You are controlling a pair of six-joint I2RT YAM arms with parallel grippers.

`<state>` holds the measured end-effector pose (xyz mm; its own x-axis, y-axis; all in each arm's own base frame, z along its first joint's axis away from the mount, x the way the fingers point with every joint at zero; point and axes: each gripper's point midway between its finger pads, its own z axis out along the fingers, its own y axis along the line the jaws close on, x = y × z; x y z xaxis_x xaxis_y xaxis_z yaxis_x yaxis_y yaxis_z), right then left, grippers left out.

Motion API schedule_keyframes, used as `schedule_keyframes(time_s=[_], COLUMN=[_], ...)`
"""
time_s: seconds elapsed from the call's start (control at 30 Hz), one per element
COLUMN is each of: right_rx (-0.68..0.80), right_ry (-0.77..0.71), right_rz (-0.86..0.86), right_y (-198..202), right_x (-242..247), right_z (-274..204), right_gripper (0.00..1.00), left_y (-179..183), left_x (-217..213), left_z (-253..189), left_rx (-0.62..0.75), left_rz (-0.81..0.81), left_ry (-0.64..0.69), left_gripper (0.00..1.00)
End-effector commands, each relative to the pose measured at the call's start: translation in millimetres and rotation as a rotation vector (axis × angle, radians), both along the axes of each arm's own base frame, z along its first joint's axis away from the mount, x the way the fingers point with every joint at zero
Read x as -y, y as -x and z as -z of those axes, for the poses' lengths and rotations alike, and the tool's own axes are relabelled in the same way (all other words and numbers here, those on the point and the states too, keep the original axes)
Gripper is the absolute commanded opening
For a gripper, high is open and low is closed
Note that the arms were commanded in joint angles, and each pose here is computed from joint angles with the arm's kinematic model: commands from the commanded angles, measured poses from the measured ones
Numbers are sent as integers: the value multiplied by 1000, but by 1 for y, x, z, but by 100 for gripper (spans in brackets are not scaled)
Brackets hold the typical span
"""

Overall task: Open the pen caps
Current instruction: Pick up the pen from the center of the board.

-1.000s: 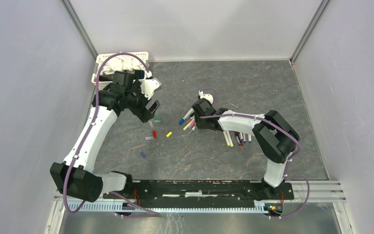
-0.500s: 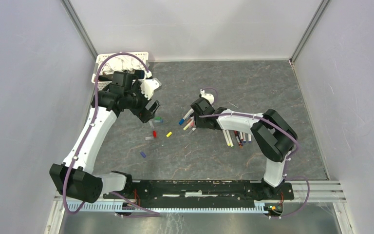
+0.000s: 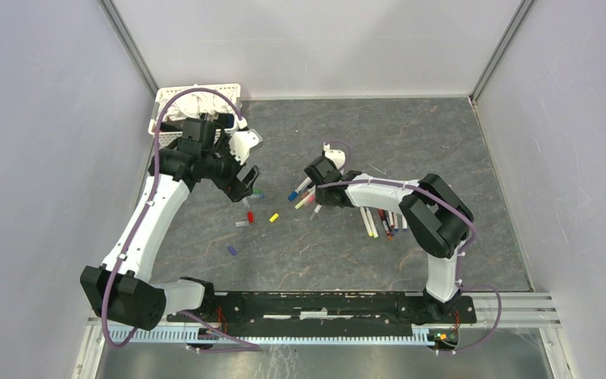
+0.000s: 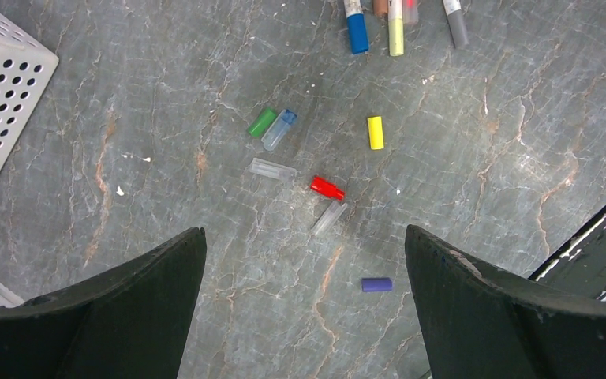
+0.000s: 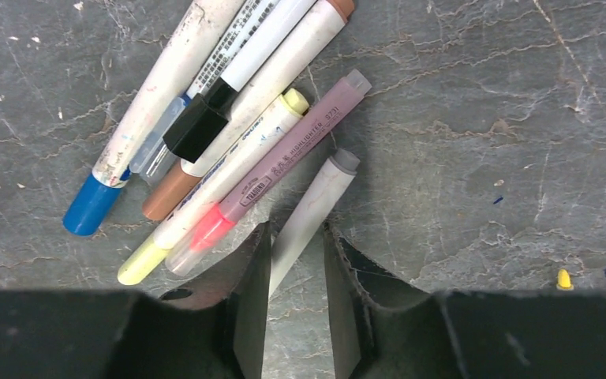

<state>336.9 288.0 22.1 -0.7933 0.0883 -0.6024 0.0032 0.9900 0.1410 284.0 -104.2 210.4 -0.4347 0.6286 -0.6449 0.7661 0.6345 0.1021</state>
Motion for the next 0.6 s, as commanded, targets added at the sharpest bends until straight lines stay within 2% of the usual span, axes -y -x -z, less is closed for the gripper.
schedule_keyframes(time_s=[0.0, 0.3, 0.4, 0.5, 0.57], right_rx=[27, 27, 56, 92, 139], right_ry=[61, 264, 236, 164, 87], right_rz=[24, 9, 11, 17, 31], right_y=[-1, 14, 17, 16, 13], right_x=[13, 54, 56, 50, 44], right_z=[-5, 8, -2, -22, -42], right_gripper=[33, 23, 15, 0, 0], left_y=[6, 12, 10, 7, 6], left_x=[6, 9, 14, 21, 26], left_z=[-7, -3, -3, -8, -12], left_rx=[3, -40, -52, -53, -53], left_rz=[18, 29, 16, -7, -11], left_ry=[42, 58, 90, 142, 173], left_gripper=[100, 100, 100, 100, 100])
